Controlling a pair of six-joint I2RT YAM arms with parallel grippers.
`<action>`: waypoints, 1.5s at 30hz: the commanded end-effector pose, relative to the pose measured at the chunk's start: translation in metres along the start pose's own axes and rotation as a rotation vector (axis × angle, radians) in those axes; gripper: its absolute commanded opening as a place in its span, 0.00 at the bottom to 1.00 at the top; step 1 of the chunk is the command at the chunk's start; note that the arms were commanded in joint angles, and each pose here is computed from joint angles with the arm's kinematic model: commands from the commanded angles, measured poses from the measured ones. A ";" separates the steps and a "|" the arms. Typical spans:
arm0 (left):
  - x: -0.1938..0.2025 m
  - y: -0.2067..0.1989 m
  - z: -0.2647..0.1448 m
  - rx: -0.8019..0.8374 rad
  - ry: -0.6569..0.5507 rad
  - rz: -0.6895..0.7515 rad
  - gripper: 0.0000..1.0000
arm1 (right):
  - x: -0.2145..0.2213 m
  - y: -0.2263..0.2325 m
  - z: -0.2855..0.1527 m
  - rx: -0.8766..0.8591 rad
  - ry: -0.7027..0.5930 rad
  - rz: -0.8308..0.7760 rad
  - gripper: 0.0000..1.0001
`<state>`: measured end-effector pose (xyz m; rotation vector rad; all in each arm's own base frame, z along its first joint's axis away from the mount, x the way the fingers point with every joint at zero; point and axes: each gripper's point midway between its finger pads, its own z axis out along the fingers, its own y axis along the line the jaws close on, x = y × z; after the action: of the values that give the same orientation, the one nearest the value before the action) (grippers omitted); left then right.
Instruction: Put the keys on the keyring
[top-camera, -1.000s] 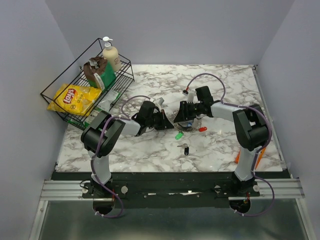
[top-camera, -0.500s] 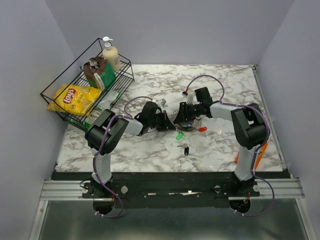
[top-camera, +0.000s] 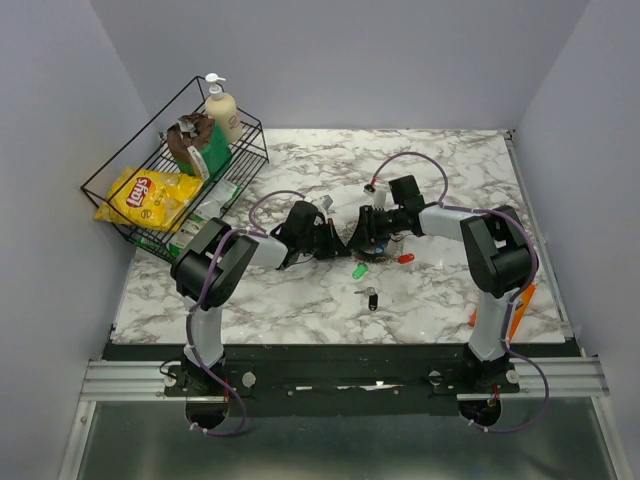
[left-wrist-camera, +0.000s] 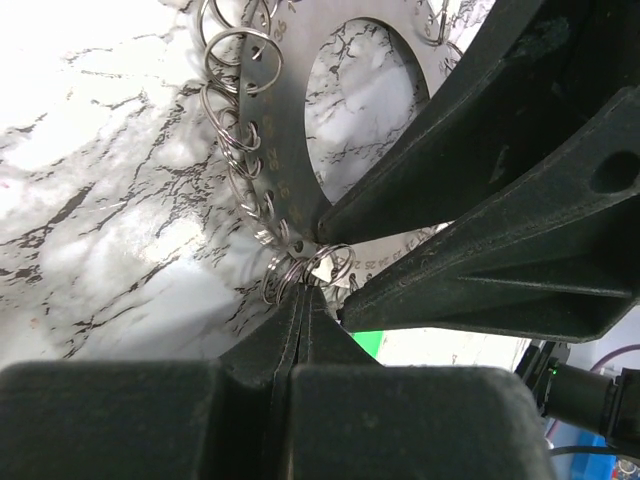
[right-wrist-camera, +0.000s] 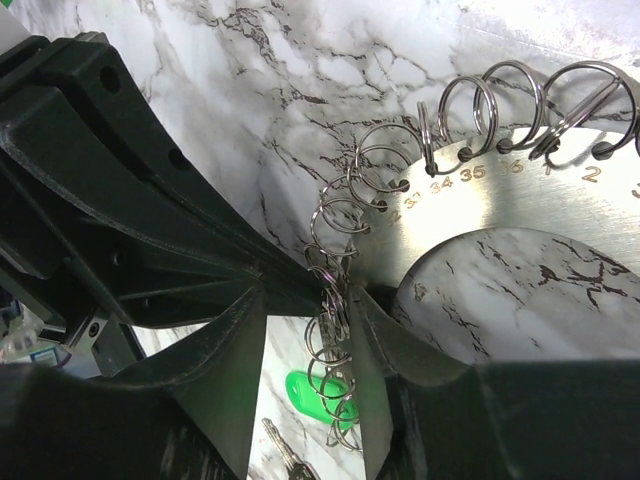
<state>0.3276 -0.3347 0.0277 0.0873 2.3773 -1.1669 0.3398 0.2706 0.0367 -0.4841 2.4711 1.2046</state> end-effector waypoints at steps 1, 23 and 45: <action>0.013 0.025 0.005 -0.097 0.025 -0.001 0.00 | 0.013 0.000 0.003 -0.014 0.051 0.032 0.44; 0.010 0.024 0.004 -0.100 0.021 0.008 0.00 | 0.016 -0.007 -0.009 0.096 0.063 0.039 0.24; -0.049 -0.024 -0.038 -0.008 -0.157 0.099 0.27 | -0.039 0.009 -0.024 0.123 -0.083 -0.086 0.01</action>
<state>0.3339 -0.3267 0.0426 0.1049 2.3398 -1.1075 0.3408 0.2564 0.0388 -0.4516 2.5386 1.0640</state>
